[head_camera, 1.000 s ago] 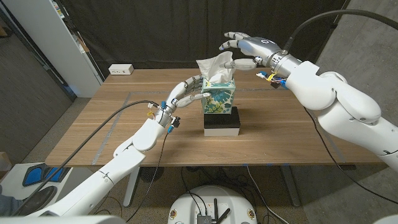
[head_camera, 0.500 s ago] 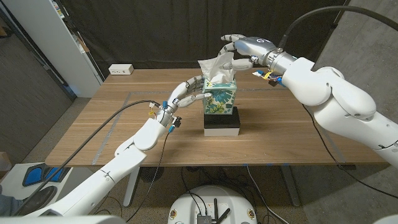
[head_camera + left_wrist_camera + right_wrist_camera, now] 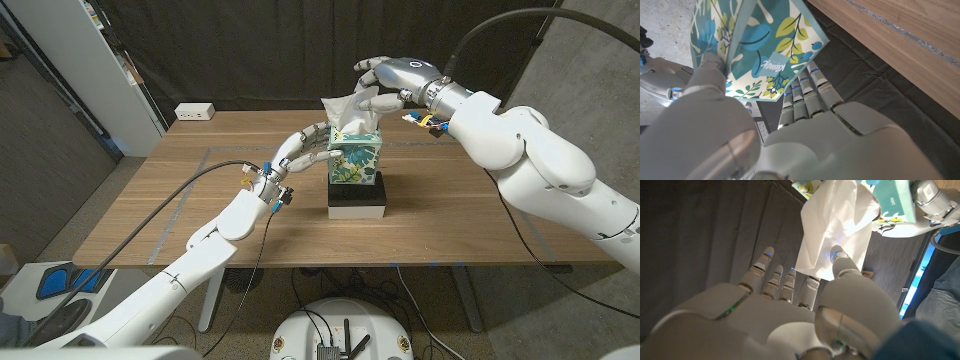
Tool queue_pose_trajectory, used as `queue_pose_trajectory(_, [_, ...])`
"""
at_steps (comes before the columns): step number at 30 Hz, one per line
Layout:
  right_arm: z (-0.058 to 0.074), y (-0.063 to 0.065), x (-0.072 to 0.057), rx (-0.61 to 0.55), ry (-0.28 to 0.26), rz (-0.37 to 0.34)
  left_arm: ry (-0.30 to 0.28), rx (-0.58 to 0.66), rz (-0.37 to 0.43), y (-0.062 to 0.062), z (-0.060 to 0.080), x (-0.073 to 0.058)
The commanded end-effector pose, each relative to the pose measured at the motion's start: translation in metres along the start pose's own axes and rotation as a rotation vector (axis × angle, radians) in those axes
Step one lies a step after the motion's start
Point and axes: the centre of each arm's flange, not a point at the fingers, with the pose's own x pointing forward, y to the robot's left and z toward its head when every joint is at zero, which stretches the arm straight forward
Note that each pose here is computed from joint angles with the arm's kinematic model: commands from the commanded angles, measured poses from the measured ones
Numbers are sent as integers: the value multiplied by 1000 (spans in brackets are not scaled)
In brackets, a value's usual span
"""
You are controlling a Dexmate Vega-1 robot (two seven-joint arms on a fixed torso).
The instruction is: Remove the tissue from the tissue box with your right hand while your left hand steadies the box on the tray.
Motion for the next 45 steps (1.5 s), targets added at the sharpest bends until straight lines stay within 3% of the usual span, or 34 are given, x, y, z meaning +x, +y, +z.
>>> queue_pose_trajectory(1, [0,13,-4,-5,28,-7,-2,0,-3,-1,0,1])
queue_pose_trajectory(6, [2,15,-8,-33,54,-46,-2,5,-6,0,2,2])
queue_pose_trajectory(13, [10,19,-19,-94,100,-169,2,4,-9,-2,2,2])
queue_pose_trajectory(19, [9,22,-21,-81,109,-197,1,2,-7,-2,2,1])
queue_pose_trajectory(24, [13,27,-27,-82,134,-276,0,-2,-5,-1,2,0])
queue_pose_trajectory(31, [16,26,-30,-93,156,-312,-2,8,2,0,4,-2])
queue_pose_trajectory(45, [23,26,-40,-100,240,-472,-2,9,2,4,6,-7])
